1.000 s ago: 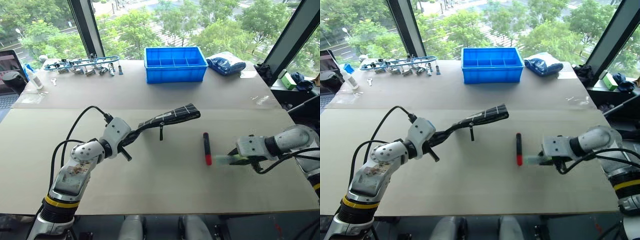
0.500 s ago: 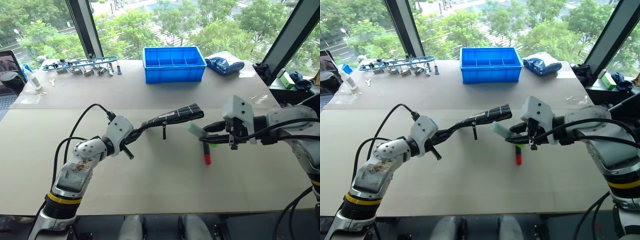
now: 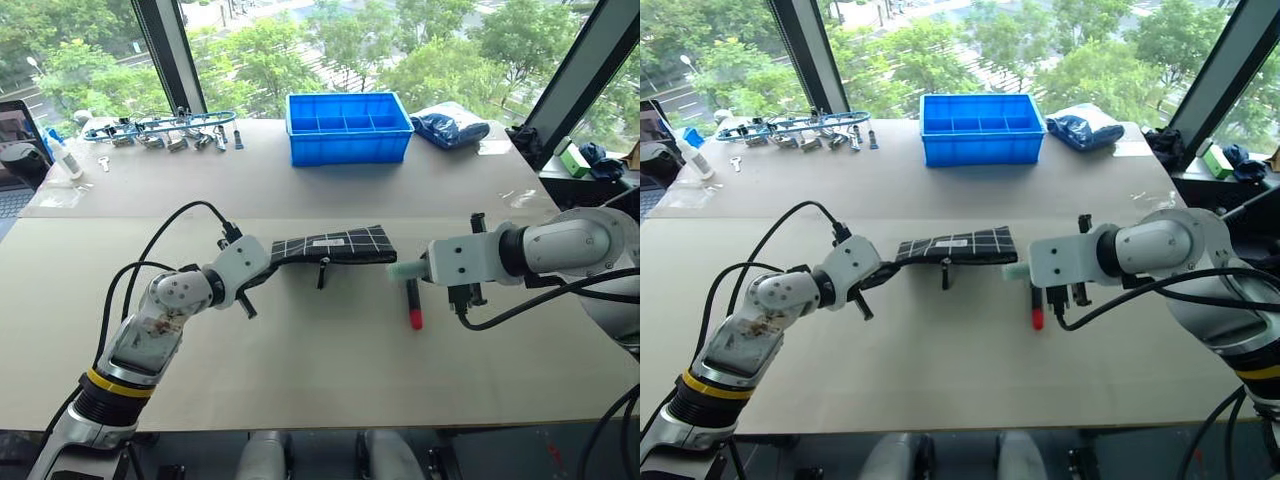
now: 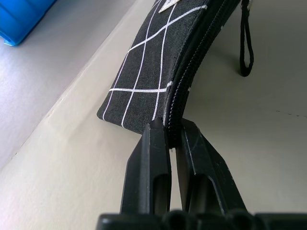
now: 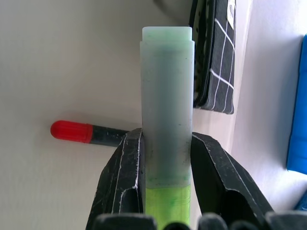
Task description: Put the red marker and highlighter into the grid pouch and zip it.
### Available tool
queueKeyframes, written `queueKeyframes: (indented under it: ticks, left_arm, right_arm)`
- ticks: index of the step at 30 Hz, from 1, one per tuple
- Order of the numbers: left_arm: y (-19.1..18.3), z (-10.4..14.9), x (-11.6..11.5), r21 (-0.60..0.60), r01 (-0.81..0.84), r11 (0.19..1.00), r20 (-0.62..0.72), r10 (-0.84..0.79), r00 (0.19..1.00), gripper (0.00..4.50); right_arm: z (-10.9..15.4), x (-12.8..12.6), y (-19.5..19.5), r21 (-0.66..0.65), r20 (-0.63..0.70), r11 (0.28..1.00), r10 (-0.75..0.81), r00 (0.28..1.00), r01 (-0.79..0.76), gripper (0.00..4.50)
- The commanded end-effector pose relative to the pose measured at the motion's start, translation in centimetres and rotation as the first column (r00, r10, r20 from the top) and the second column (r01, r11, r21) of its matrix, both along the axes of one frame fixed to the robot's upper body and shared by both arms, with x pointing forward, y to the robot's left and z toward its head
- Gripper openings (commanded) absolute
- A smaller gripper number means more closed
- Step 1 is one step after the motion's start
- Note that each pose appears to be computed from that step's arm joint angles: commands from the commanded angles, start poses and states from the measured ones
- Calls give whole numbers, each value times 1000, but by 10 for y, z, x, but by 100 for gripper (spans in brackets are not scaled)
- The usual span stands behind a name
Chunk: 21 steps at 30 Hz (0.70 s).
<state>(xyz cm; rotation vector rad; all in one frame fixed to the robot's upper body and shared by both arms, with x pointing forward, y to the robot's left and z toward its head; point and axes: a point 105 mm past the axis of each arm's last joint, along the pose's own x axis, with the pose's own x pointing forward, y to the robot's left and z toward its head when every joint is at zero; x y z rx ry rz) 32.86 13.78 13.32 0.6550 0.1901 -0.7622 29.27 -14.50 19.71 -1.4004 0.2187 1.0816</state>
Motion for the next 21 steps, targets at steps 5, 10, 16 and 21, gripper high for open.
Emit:
queueKeyframes:
  ticks: [5, 10, 16, 21]
  left_arm:
    - [-9, 11, -6, 24, 52, 998, 31, -53, 998, 0]
    - [-10, 11, -6, 21, 54, 998, 28, -54, 998, 0]
    - [-13, 9, -8, 17, 60, 998, 25, -60, 998, 0]
    - [-14, 8, -9, 24, 60, 998, 33, -60, 998, 0]
  right_arm:
    - [-9, -6, 23, 168, -96, 985, -19, 995, 35, 99]
    - [-27, -2, 26, 232, -214, 965, -72, 974, 122, 99]
    - [-46, 16, 4, 169, -253, 959, -183, 950, 230, 99]
    - [-47, 23, 3, 174, -264, 954, -196, 945, 246, 99]
